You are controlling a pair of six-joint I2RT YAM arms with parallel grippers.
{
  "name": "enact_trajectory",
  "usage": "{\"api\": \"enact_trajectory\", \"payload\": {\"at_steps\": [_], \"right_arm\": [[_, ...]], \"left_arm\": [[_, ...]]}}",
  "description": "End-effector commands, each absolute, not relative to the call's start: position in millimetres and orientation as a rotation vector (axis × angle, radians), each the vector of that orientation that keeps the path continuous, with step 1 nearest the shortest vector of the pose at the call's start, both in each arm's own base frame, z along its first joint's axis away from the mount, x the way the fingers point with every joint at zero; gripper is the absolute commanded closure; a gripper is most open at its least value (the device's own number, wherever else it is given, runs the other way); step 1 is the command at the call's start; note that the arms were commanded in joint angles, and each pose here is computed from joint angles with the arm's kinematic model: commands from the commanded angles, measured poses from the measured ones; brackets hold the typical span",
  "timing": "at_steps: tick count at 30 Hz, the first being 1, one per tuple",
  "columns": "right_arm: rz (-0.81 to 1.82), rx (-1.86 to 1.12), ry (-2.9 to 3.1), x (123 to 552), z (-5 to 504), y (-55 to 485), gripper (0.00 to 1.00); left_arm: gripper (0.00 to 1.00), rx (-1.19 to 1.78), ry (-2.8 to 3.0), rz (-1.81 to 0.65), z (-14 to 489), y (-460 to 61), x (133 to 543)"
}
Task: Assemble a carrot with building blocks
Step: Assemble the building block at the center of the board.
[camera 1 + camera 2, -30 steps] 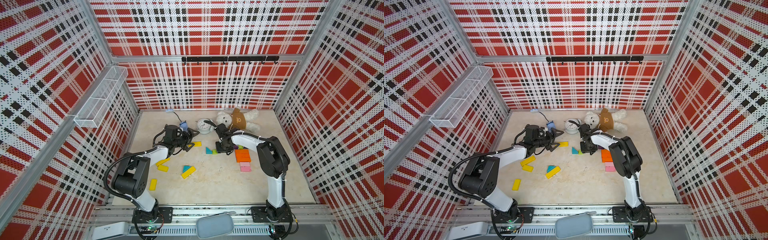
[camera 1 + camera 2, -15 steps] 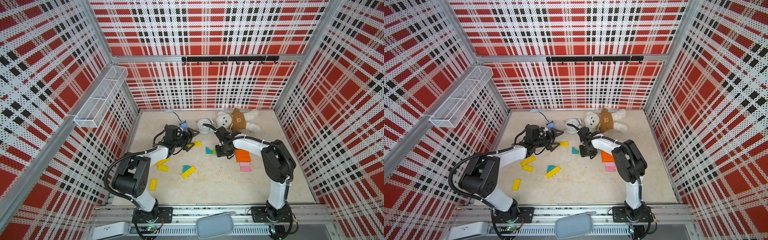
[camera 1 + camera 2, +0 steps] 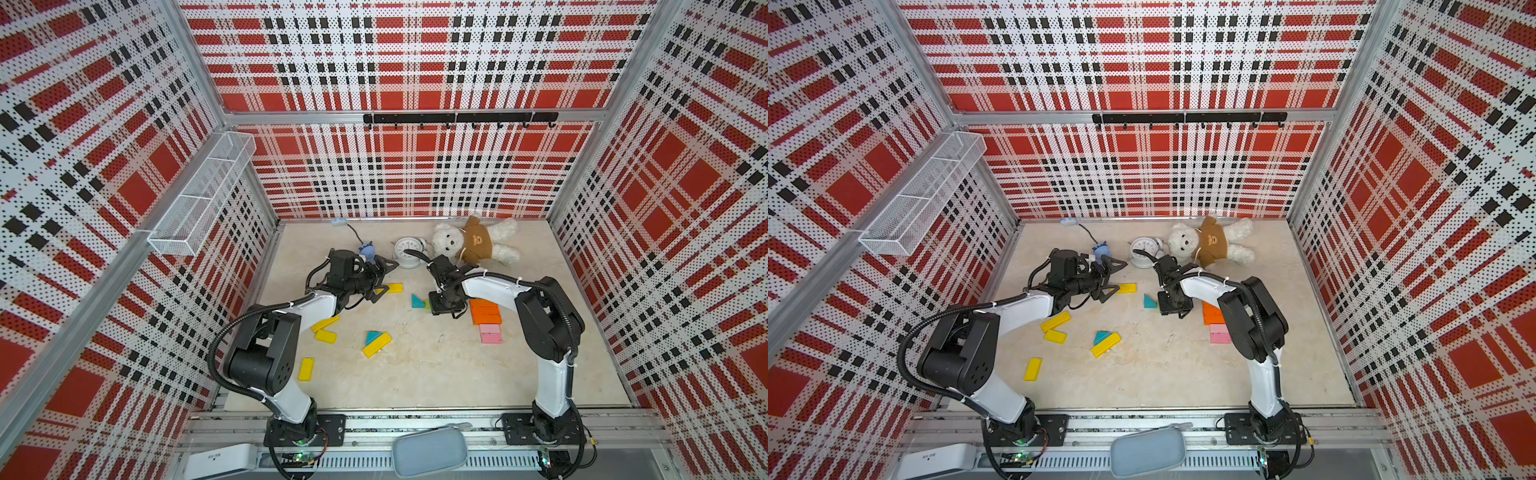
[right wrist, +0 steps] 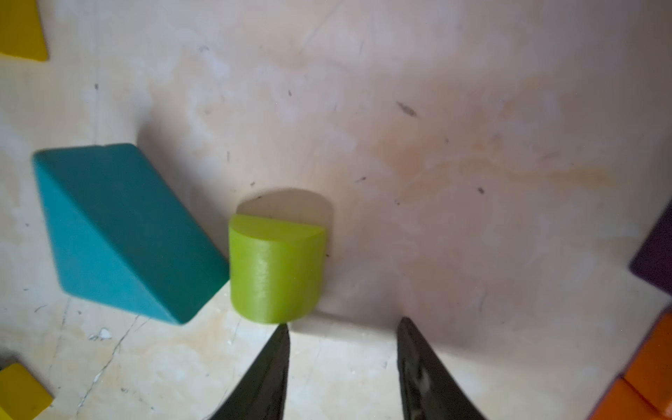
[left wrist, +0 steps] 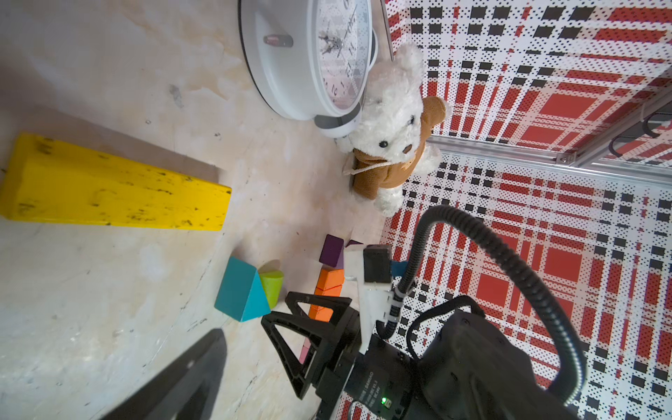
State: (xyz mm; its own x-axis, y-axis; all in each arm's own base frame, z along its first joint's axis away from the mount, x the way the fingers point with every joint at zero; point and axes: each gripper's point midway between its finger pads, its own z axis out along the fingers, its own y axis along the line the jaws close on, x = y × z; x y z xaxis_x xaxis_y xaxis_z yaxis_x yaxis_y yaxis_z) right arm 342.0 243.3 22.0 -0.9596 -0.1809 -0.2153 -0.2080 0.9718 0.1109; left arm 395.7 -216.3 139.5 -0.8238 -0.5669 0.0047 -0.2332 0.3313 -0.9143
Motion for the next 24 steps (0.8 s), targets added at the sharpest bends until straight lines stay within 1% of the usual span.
{"api": "enact_trajectory", "payload": {"at_steps": [1,17,24], "right_arm": [[0.222,-0.286,2.892,351,23,252,0.51],[0.247,-0.292,2.895,354,20,258,0.51],[0.254,-0.295,2.878,349,32,257,0.52]], "left_arm": [[0.01,-0.724,2.278,-1.518,140,-216,397],[0.01,-0.729,2.278,-1.522,139,-216,398],[0.01,-0.725,2.269,-1.524,142,-214,399]]}}
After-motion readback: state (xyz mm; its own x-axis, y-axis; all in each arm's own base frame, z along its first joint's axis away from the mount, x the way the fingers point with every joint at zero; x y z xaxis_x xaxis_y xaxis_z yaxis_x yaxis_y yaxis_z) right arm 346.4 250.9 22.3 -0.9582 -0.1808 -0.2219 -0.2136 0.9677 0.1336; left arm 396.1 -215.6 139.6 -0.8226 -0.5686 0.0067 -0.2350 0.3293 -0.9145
